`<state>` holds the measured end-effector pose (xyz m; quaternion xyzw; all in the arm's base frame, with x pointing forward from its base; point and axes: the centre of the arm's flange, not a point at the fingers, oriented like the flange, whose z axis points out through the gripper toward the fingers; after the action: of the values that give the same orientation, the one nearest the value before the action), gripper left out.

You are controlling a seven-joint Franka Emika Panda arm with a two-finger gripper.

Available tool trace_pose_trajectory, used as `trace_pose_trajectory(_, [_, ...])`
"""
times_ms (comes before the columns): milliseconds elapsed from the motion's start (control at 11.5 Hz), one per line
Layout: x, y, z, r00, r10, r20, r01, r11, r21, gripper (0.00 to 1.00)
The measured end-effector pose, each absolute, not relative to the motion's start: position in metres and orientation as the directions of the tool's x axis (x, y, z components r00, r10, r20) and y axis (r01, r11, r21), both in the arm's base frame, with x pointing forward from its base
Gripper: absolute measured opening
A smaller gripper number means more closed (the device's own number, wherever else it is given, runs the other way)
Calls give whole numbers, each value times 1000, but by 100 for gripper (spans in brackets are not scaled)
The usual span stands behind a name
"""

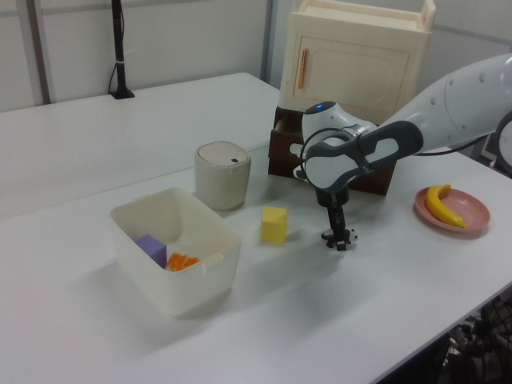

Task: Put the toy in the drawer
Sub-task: 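Lower the open gripper over the panda toy, then close the gripper on the panda toy and lift it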

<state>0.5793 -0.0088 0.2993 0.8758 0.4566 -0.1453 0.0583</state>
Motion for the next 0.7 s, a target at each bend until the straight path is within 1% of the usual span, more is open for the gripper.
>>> trace_pose_trajectory(87, [582, -9, 300, 548, 778, -306, 813, -582, -25, 56])
trace_pose_trajectory(174, [585, -8, 301, 555, 775, -303, 809, -587, -19, 40])
trace_pose_trajectory(522, [586, -1, 303, 555, 777, -298, 811, -585, -15, 40])
trace_pose_trajectory(609, [588, 1, 304, 567, 769, -295, 803, -596, -7, 40])
trace_pose_trajectory(696, [592, 6, 312, 599, 750, -282, 784, -620, 16, 40])
